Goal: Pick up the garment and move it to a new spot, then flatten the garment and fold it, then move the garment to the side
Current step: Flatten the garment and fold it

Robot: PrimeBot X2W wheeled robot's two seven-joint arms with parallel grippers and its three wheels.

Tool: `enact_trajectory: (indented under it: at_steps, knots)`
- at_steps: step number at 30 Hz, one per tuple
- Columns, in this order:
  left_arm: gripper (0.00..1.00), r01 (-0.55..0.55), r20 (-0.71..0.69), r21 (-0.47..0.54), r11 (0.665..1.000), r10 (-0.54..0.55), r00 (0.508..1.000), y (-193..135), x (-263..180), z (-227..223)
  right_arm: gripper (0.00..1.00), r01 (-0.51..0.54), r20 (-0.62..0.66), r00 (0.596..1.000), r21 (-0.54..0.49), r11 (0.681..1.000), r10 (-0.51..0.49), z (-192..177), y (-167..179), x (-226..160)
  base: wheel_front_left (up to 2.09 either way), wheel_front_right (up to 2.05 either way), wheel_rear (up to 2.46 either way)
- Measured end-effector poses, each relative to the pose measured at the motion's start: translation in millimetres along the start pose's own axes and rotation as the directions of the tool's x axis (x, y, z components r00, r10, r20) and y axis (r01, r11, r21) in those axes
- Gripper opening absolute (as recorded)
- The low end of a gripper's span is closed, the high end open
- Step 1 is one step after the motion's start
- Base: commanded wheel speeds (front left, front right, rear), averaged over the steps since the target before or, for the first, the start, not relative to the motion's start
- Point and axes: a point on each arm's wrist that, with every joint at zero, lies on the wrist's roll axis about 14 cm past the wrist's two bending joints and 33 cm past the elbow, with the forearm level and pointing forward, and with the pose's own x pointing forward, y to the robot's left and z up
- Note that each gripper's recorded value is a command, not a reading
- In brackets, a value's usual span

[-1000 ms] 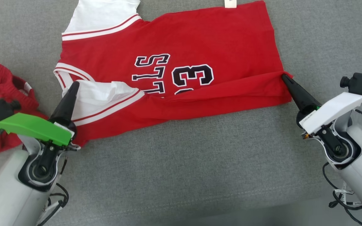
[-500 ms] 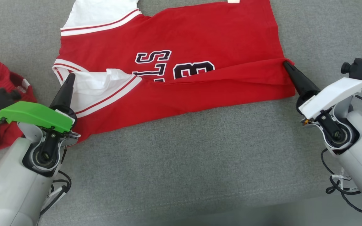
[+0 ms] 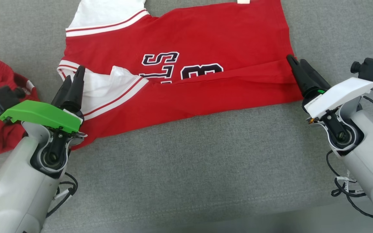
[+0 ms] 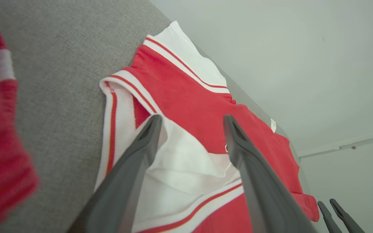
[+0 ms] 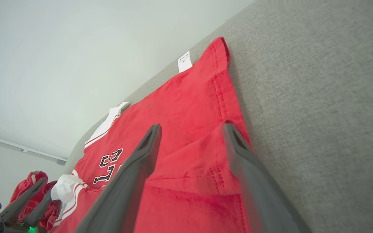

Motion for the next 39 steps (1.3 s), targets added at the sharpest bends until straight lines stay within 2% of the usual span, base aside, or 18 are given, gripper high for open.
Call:
enact_trajectory:
  at_steps: [4, 10, 12, 17, 23, 26, 32, 39]
  knots:
    - [1.0, 0.033, 0.015, 0.036, 0.999, -0.033, 0.999, -12, -3, 3, 1.0, 0.0, 0.044, 0.999, -0.003, 1.0, 0.0, 8, 2, -2, 0.0, 0.0, 0.0]
    - [1.0, 0.09, -0.002, 0.177, 0.98, -0.091, 0.996, -25, -12, 2, 1.0, 0.013, 0.07, 0.997, -0.016, 1.0, -0.012, 13, -1, -9, 0.0, 0.0, 0.0]
    - [1.0, 0.084, -0.013, 0.243, 0.966, -0.084, 0.996, -19, -20, 2, 1.0, 0.022, 0.071, 0.997, -0.043, 0.999, -0.019, 13, -5, -14, 0.0, 0.0, 0.0]
    - [1.0, 0.042, -0.026, 0.321, 0.946, -0.036, 0.999, 1, -42, 0, 1.0, 0.014, 0.08, 0.997, -0.1, 0.995, -0.006, 14, -2, -22, 0.0, 0.0, 0.0]
    - [1.0, 0.007, -0.033, 0.374, 0.927, 0.006, 0.999, 14, -66, -5, 1.0, -0.001, 0.061, 0.998, -0.187, 0.982, 0.012, 5, 2, -37, 0.0, 0.0, 0.0]
    - [1.0, -0.007, 0.01, 0.425, 0.905, 0.003, 1.0, 13, -72, 10, 1.0, 0.022, 0.114, 0.993, -0.247, 0.969, 0.007, 23, -1, -44, 0.0, 0.0, 0.0]
    - [1.0, -0.041, 0.091, 0.486, 0.873, -0.004, 0.996, 6, -80, 32, 1.0, 0.069, 0.238, 0.971, -0.269, 0.961, -0.003, 56, 3, -51, 0.0, 0.0, 0.0]
    - [1.0, -0.025, 0.107, 0.521, 0.853, -0.036, 0.994, -10, -88, 21, 1.0, 0.09, 0.269, 0.963, -0.285, 0.954, -0.01, 46, 10, -66, 0.0, 0.0, 0.0]
